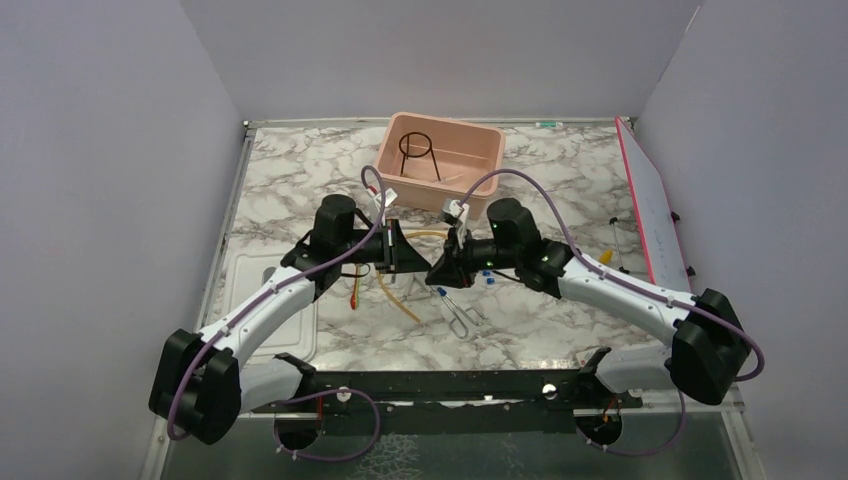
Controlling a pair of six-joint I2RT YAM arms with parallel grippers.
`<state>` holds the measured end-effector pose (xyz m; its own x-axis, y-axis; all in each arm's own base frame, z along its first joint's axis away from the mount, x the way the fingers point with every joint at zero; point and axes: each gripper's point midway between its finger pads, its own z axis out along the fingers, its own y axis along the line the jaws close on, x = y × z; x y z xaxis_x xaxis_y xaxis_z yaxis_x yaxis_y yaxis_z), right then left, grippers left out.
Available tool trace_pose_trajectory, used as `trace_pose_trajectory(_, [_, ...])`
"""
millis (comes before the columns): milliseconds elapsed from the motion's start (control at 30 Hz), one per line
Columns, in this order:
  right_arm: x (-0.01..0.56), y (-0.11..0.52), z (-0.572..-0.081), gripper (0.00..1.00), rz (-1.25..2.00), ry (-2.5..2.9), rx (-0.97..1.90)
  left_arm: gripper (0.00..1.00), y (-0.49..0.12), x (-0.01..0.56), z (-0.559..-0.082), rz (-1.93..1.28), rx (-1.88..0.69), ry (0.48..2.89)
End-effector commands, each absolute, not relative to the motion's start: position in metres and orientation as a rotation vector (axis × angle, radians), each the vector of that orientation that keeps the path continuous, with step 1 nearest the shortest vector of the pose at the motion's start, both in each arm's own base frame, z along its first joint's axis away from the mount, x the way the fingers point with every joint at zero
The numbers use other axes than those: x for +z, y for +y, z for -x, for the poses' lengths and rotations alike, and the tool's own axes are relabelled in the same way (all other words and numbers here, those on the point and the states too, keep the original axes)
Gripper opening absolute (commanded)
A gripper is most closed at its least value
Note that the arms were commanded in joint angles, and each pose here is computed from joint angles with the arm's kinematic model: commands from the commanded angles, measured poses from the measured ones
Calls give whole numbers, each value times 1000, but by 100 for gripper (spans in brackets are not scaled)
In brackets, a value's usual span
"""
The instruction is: Organize the chemistry lab equipment
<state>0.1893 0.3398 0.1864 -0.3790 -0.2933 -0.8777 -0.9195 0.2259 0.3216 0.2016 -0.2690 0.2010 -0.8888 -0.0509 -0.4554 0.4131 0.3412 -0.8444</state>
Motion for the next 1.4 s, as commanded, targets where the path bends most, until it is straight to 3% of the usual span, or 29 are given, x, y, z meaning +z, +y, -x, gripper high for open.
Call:
trace_pose_trajectory(0, [205, 344, -202, 18, 1029, 1761, 1131, 5, -267, 207, -196, -339, -1560, 2174])
trace_pose_trajectory(200, [219, 334, -208, 52, 812, 1806, 1136, 4, -265, 228, -211, -267, -1498, 2115])
trace_pose_trajectory(433, [254, 302, -204, 61, 263, 1784, 1310, 4, -268, 287, -214, -242, -1583, 1914])
trace_pose_trajectory(600, [280, 301, -199, 61, 19, 1752, 1517, 4, -268, 325, -213, -169, -1671, 1812])
trace_pose_trajectory(767, [314, 313, -192, 60, -3, 1687, 1700, 4, -265, 355, -218, -66, -1719, 1751])
trace_pose_trajectory(967, [350, 313, -190, 47, -56, 1551, 1844, 4, -262, 367, -220, 22, -1753, 1723])
trace_pose_trajectory(1200, [358, 313, -201, 42, -126, 1541, 1836, 4, -260, 365, -219, 41, -1756, 1719])
trace_pose_trajectory(1367, [358, 314, -204, 25, -132, 1543, 1823, 5, -260, 358, -221, 55, -1748, 1731])
